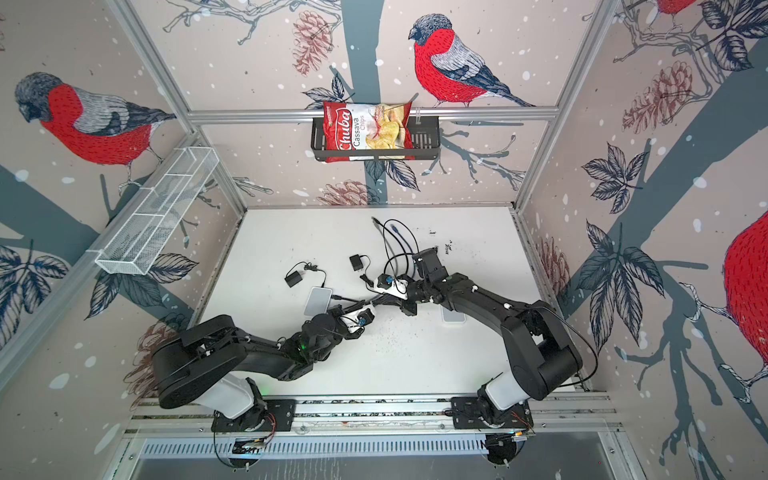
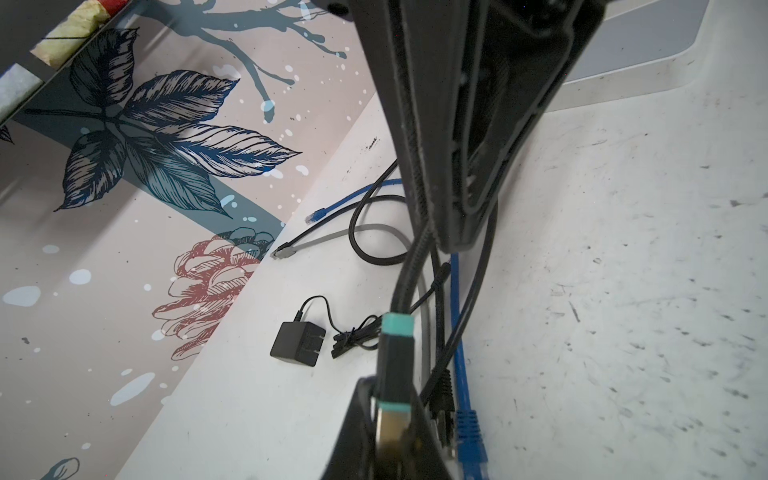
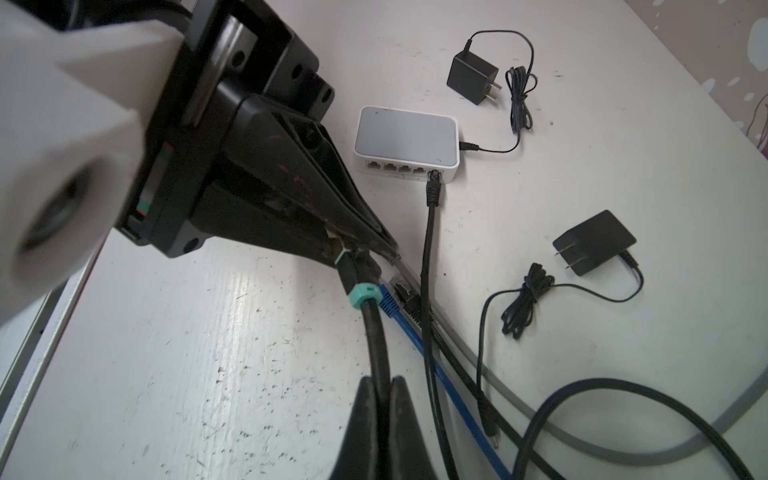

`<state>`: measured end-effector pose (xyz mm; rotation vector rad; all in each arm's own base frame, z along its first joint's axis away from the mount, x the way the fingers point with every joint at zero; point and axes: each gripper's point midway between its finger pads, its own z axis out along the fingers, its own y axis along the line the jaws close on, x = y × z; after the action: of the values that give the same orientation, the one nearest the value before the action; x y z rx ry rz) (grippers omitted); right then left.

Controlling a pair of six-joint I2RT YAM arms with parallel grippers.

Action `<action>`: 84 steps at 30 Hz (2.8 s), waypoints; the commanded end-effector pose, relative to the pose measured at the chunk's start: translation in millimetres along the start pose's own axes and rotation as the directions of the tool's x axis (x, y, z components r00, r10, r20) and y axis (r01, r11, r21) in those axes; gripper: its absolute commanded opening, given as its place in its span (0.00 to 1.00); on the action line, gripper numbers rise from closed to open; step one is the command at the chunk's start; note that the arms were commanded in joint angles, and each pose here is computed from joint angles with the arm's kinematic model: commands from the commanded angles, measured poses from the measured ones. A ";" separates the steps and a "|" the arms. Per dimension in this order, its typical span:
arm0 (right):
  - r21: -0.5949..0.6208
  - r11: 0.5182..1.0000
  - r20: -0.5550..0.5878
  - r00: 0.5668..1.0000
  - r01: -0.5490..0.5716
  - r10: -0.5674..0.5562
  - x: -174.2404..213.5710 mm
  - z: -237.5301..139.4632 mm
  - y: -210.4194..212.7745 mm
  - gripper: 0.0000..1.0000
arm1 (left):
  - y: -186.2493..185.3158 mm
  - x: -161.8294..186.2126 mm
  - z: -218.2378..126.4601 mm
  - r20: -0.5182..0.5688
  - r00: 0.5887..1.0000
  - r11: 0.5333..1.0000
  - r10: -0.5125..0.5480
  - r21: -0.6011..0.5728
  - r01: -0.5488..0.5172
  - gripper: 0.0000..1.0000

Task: Insert the plug into the switch port
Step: 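Bring right gripper to the green-banded plug held by left gripper and grasp it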

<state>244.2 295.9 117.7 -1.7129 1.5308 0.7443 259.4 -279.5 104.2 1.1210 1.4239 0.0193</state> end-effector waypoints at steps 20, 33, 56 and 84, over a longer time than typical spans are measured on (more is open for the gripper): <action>0.385 0.888 -0.129 0.967 0.253 -0.220 5.0 -33.9 -34.0 0.02 | 31.4 -28.7 -6.6 -0.039 0.890 0.863 -0.454 0.229 0.450 0.97; 0.413 0.837 -0.188 0.933 0.358 -0.306 8.4 -40.8 -28.9 0.02 | 28.8 -38.7 -4.1 -0.210 0.776 0.611 -0.595 0.509 0.606 0.70; 0.400 0.834 -0.174 0.925 0.380 -0.338 0.8 -37.1 -24.7 0.02 | 13.0 -40.0 11.8 -0.123 0.833 0.615 -0.539 0.619 0.489 0.39; 0.374 0.836 -0.163 0.916 0.401 -0.366 -3.7 -29.5 -17.4 0.02 | 7.8 -29.4 29.6 -0.136 0.855 0.631 -0.500 0.619 0.467 0.38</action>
<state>258.4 270.1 132.5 -1.6829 1.2568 0.1308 279.7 -307.0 117.6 1.1944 1.7502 -0.9356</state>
